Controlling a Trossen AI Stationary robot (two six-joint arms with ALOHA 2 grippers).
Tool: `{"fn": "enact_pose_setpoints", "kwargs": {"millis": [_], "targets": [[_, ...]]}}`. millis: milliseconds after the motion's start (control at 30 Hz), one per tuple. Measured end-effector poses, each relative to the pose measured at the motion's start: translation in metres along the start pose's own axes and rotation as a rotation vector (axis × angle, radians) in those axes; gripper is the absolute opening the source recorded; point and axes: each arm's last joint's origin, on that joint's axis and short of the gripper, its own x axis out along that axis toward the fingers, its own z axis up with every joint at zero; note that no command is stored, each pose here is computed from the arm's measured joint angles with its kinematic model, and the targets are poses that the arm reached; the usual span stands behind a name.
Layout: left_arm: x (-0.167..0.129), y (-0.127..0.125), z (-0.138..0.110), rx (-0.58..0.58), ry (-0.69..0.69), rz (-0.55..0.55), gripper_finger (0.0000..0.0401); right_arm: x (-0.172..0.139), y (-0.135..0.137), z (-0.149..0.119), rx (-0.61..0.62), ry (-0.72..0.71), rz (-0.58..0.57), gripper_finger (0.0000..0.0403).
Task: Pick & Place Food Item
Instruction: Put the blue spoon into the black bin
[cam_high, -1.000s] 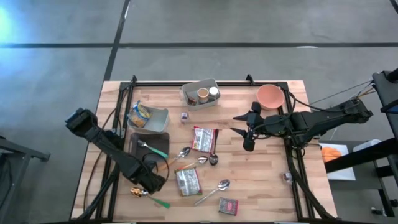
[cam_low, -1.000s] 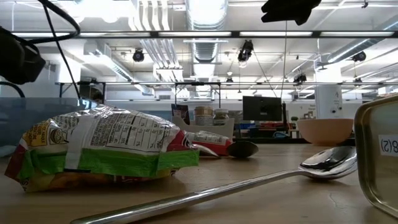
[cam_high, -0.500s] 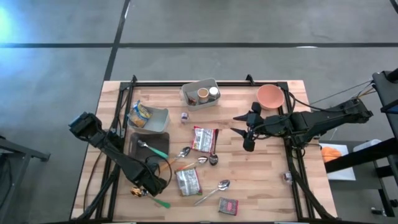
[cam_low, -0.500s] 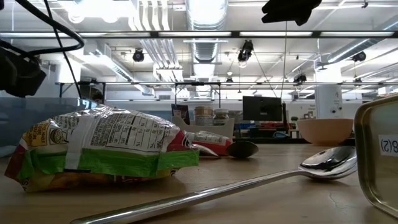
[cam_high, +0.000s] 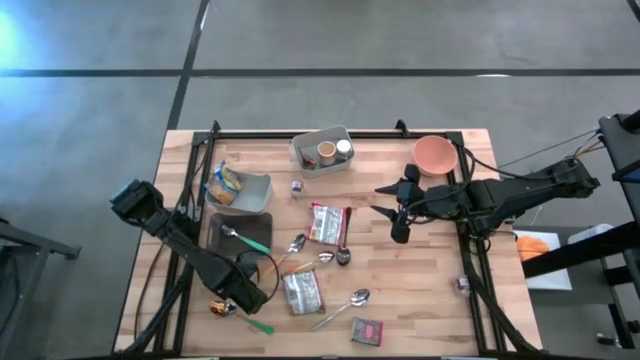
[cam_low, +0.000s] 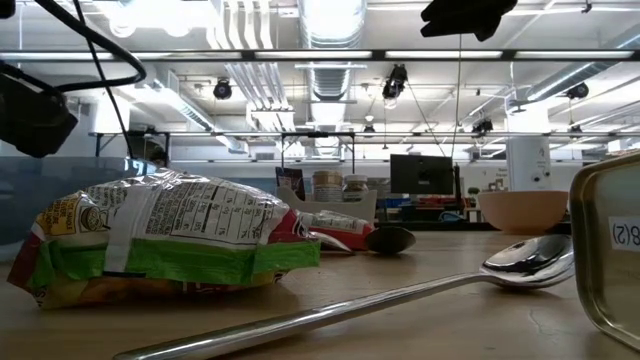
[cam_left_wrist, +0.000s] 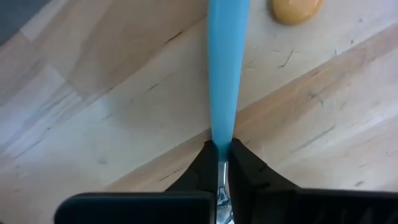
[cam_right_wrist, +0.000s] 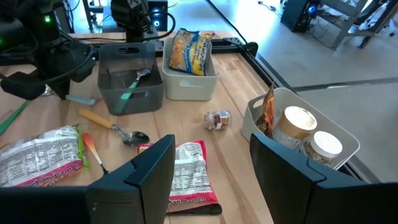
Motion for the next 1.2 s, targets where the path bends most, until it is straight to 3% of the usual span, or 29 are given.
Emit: {"fn": "enact_pose_setpoints", "kwargs": {"millis": [467, 700, 1000, 1200], "targets": [[-0.033, -0.008, -0.004, 0.158, 0.046, -0.038, 0.0006, 0.000, 0.000, 0.000, -0.004, 0.000, 0.000, 0.0208], [-0.066, -0.016, 0.003, 0.321, -0.057, -0.010, 0.0005, 0.000, 0.000, 0.000, -0.005, 0.000, 0.000, 0.0208], [-0.120, -0.014, 0.028, 0.447, -0.183, 0.122, 0.0005, 0.000, 0.000, 0.000, -0.009, 0.000, 0.000, 0.0208], [-0.137, -0.007, 0.047, 0.565, -0.218, 0.217, 0.0005, 0.000, 0.000, 0.000, -0.017, 0.000, 0.000, 0.0208]]}}
